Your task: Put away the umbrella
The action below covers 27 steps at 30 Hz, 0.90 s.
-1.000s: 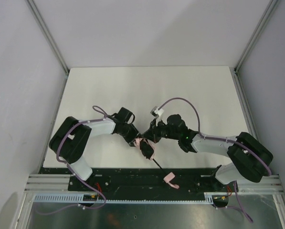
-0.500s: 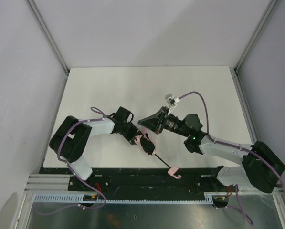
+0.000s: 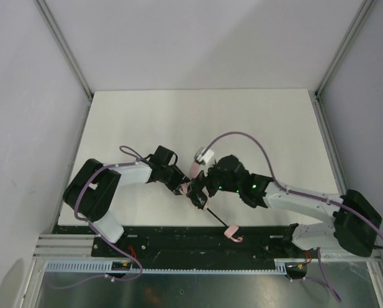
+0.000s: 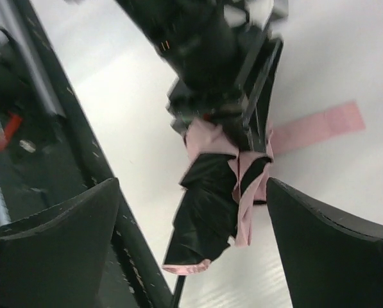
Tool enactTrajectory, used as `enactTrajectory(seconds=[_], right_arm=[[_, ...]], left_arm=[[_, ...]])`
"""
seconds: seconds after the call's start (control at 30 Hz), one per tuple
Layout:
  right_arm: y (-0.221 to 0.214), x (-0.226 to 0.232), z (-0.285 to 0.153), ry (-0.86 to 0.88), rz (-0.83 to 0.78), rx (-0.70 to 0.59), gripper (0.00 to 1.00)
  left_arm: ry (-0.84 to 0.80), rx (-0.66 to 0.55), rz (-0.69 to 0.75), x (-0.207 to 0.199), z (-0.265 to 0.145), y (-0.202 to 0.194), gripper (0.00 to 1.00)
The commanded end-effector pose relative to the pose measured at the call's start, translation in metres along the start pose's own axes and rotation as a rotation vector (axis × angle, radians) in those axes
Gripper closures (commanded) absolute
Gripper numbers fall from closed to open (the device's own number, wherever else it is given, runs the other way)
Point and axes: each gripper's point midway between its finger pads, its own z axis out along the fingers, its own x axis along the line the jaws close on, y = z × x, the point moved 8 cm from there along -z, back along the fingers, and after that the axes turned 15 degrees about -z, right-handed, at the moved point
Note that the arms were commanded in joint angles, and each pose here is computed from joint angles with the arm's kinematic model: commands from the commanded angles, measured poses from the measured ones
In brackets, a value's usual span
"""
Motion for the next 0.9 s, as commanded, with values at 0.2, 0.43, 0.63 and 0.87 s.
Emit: enactTrajectory(seconds=[0.2,0.43,0.63,0.87], right_arm=[[-0.038,-0.009,0.061,-0.159,-0.165,0.234,0.01],[-0.048,-0.01,0.092,-0.188,-0.177,0.262,0.19],[-0.064,-0.008,0.101,-0.156,-0.169,0.307,0.63],[-0.077,-0.005,0.103,-0.084,-0.146,0.346,0.99]], left_arm=[[0.129,-0.116,-0.057,0.031,0.005,0.014,1.0],[0.116,-0.119,-0.082,0.03,0.002,0.009,1.0],[0.094,-0.118,-0.096,0.026,-0.002,0.006,1.0],[0.035,-0.107,-0.067,0.017,-0.006,0.006,0.91]])
